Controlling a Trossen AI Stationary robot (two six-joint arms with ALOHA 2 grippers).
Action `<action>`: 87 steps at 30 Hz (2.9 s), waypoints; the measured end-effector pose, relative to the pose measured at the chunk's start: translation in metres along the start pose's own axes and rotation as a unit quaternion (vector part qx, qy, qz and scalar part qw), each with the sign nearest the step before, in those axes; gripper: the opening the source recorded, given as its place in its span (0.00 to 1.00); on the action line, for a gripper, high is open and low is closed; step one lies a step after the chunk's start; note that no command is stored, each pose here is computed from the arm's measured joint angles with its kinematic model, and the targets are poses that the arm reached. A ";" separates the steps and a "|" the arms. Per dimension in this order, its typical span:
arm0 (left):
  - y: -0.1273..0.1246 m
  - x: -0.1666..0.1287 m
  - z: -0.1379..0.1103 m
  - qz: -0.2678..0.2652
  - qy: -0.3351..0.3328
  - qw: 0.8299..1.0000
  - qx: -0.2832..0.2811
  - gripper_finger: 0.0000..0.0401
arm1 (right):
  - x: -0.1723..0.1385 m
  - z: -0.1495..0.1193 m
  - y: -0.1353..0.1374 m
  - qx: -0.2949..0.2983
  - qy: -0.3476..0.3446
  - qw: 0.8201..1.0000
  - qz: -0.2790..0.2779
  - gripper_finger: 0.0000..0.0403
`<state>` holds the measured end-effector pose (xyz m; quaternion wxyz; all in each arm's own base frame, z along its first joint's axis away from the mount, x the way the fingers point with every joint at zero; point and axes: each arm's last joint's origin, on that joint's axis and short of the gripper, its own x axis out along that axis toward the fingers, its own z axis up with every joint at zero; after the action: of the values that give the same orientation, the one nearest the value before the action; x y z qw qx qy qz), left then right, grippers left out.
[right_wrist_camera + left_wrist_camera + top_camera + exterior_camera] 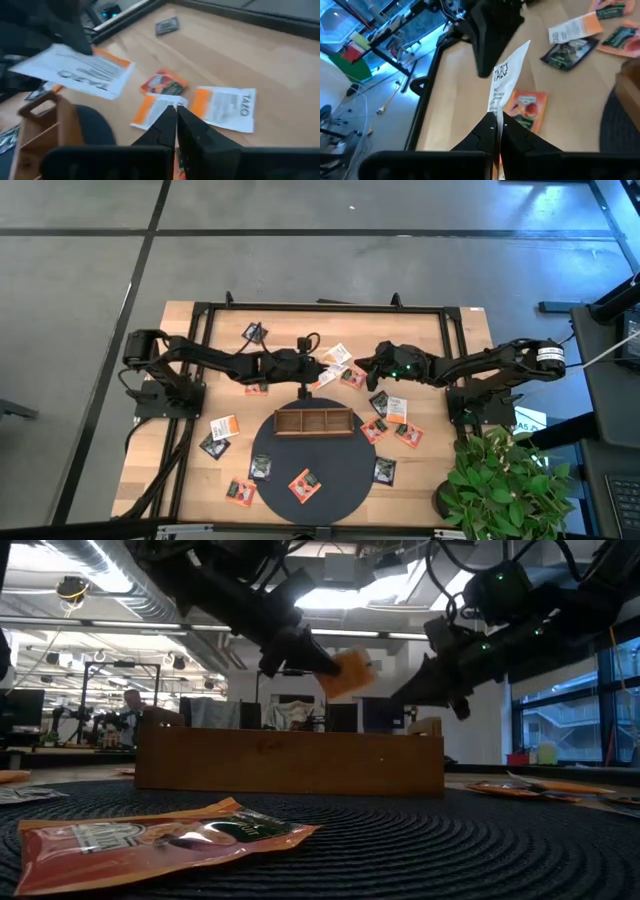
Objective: Pick & Place Tea
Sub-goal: Put the white tea bag into the right section of the wooden organizer
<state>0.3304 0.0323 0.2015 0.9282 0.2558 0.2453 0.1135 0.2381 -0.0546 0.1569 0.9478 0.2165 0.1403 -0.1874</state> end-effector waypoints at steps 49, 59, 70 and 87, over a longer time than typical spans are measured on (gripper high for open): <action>-0.001 -0.012 0.025 0.229 0.096 0.916 0.314 0.01 | 0.020 0.055 0.029 0.161 -0.104 0.978 0.082 0.52; 0.003 -0.015 0.029 0.262 0.100 0.911 0.304 0.01 | 0.026 0.062 0.032 0.153 -0.109 0.978 0.089 0.46; -0.003 -0.017 0.033 0.254 0.081 0.914 0.306 0.01 | 0.026 0.069 0.036 0.131 -0.124 0.979 0.096 0.28; -0.004 -0.016 0.033 0.248 0.064 0.925 0.282 0.16 | 0.026 0.069 0.035 0.078 -0.129 0.985 0.080 0.02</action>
<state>0.3338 0.0099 0.2308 0.7420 0.5519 0.2551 0.2823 0.2889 -0.0647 0.2200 0.9502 0.2741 -0.0159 -0.1478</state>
